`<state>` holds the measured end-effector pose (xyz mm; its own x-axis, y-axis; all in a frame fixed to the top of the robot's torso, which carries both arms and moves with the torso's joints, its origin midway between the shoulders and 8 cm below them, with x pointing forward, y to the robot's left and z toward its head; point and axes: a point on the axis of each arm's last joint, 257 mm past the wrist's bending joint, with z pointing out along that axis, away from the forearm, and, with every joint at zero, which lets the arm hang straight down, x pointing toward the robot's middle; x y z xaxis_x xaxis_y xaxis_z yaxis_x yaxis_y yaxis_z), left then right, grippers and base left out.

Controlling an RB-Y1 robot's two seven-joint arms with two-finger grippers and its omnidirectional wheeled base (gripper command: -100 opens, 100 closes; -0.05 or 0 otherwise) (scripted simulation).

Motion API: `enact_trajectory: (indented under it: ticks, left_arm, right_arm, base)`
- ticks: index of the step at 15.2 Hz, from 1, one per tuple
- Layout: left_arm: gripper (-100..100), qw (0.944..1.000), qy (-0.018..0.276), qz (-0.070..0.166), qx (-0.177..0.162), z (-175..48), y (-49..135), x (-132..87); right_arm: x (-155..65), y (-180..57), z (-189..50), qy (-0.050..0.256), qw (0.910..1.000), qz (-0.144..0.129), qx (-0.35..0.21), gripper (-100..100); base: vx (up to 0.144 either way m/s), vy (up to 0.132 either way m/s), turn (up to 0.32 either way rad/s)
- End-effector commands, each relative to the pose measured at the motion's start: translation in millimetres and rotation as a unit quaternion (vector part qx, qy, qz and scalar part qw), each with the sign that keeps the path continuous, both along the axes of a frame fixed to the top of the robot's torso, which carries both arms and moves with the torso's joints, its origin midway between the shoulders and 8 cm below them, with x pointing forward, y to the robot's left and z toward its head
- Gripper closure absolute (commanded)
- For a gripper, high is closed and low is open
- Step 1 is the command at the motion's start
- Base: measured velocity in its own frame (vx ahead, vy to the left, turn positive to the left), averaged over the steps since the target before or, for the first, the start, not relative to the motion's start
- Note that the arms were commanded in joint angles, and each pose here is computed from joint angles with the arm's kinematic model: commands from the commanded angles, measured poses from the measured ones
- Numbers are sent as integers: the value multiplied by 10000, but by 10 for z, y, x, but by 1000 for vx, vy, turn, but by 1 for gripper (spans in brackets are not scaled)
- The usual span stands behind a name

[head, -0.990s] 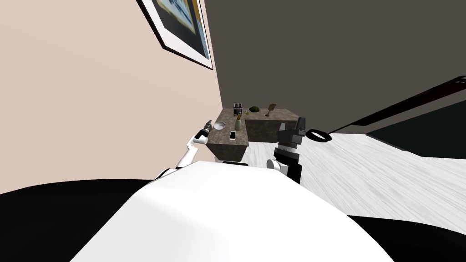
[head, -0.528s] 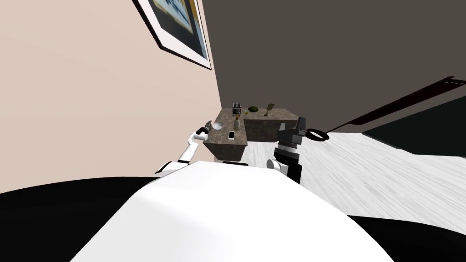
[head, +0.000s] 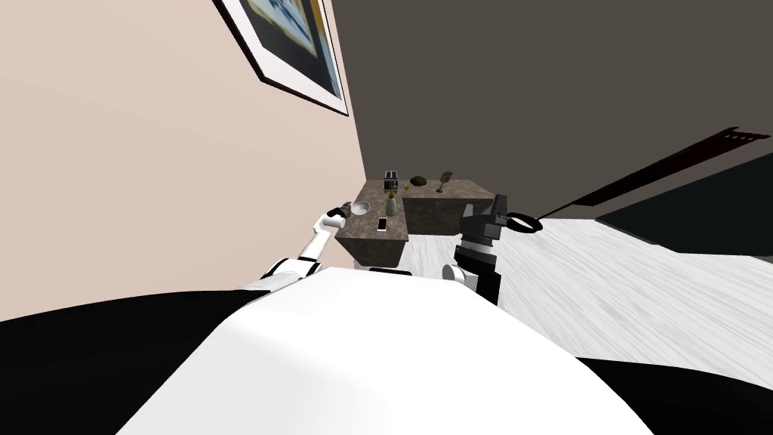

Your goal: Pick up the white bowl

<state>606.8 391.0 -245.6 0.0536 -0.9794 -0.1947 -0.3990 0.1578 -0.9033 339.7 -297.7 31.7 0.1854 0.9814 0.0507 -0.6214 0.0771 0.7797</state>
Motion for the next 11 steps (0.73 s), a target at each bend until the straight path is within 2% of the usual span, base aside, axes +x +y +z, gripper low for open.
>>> enact_trajectory:
  ticks: [1, 2, 3, 4, 5, 11]
  left_arm:
    - [-100, 9995, 290, 104, -9, -120, 74, 6]
    - [-100, 9995, 290, 104, -9, -120, 74, 6]
    - [-100, 9989, 444, 157, -18, -113, 101, 69]
    - [-100, 9982, 570, 205, -24, -198, 136, 33]
    - [-100, 9982, 570, 205, -24, -198, 136, 33]
    - [-100, 9910, 1253, 458, -100, -329, 263, 90]
  right_arm:
    - [0, 0, 0, 0, 10000, 0, 0, 0]
    - [0, 0, 0, 0, 10000, 0, 0, 0]
    - [0, 0, 0, 0, 10000, 0, 0, 0]
    - [0, 0, 0, 0, 10000, 0, 0, 0]
    - [0, 0, 0, 0, 10000, 0, 0, 0]
    - [0, 0, 0, 0, 10000, 0, 0, 0]
  base:
    - [-5, -29, -27]
    - [-4, -23, -12]
    - [-6, -25, -24]
    - [-8, -25, -30]
    - [-3, -18, -10]
    - [-1, -27, -23]
